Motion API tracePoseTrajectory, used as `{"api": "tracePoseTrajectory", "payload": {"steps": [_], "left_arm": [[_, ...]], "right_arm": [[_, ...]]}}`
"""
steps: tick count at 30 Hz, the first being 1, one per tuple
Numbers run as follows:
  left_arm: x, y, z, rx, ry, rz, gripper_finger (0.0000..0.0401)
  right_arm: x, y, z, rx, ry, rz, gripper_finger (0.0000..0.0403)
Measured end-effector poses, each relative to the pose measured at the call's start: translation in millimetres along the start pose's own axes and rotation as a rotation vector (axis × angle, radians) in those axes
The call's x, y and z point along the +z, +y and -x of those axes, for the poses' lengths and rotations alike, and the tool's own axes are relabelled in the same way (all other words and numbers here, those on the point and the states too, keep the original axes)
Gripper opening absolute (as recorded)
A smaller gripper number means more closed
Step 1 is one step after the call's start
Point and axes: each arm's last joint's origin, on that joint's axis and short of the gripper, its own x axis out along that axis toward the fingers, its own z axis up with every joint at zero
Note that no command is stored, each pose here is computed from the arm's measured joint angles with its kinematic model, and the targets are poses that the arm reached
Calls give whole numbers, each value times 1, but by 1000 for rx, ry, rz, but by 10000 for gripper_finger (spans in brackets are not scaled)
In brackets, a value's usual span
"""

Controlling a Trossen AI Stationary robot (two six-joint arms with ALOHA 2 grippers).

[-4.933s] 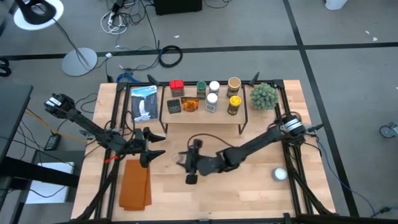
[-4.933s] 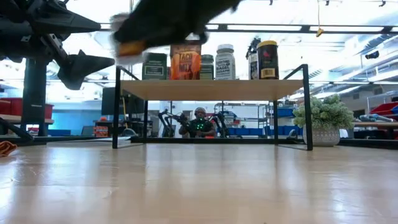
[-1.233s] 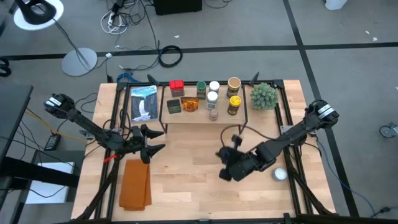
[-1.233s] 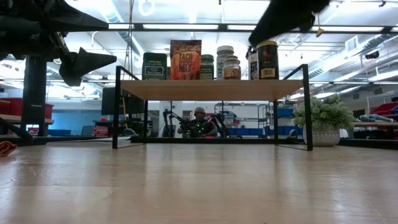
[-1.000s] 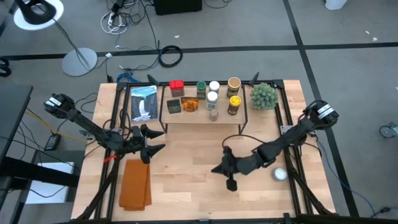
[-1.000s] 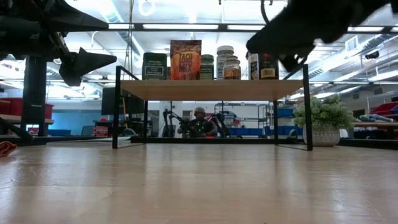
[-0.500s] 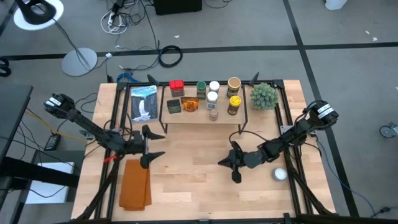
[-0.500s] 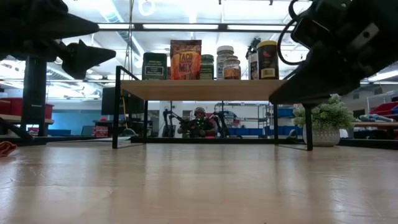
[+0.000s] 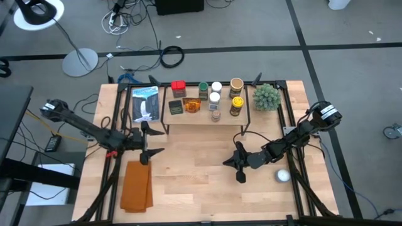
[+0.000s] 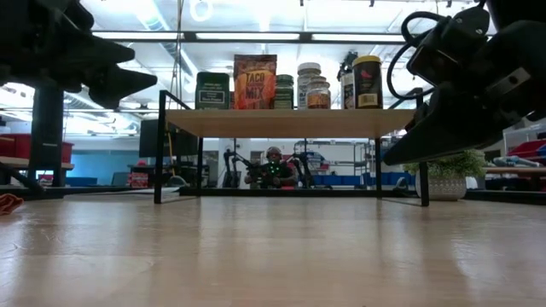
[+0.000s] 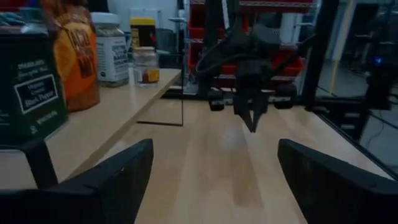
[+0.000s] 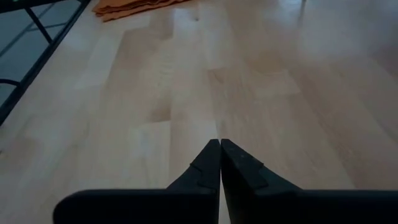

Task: Shelf spices
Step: Return to Home Position

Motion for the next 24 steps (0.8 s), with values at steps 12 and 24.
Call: {"api": "tracePoseTrajectory", "payload": {"steps": [12,24], "left_arm": [[9,22,32,-127,-55,14,351],[8,37,28,-107,-45,5,351]], "right_arm": [[0,1,0,16,-1,22,12],[4,2,0,37,-32,23,12]]}}
